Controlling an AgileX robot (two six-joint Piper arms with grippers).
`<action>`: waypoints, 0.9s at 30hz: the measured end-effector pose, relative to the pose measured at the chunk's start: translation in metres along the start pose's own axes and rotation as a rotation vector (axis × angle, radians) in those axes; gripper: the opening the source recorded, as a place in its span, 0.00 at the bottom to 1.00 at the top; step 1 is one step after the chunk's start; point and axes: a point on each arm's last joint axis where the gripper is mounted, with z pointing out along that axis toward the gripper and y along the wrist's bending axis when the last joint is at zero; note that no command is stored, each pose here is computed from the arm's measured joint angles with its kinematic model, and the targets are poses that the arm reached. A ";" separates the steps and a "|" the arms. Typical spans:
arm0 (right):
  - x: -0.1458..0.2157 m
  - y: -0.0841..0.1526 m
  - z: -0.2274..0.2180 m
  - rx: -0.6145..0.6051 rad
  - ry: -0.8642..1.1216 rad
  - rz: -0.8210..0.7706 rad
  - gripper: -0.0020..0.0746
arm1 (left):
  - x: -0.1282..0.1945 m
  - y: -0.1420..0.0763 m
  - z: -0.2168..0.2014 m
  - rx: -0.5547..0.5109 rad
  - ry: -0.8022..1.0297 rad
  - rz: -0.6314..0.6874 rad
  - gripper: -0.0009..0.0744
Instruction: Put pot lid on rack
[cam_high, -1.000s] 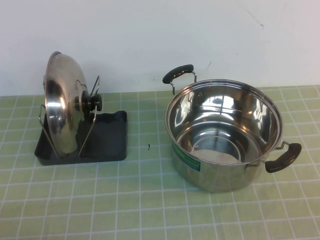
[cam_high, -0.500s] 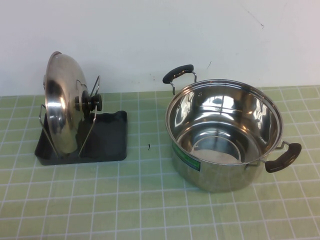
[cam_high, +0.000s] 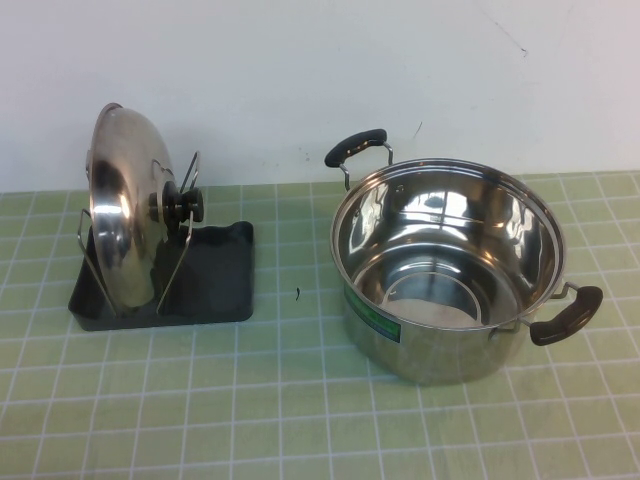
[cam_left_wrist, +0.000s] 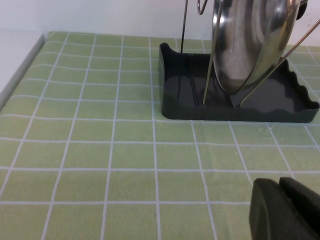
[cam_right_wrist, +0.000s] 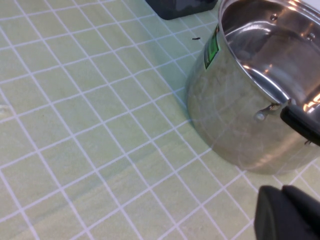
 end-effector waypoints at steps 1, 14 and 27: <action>0.000 0.000 0.000 0.000 0.000 0.000 0.02 | 0.000 0.000 0.000 0.000 0.000 0.000 0.01; 0.000 0.000 0.000 0.000 0.000 0.000 0.02 | 0.000 0.000 0.000 0.008 0.003 0.006 0.01; 0.006 0.001 0.002 -0.007 0.045 0.011 0.02 | 0.000 0.000 0.000 0.007 0.005 0.008 0.01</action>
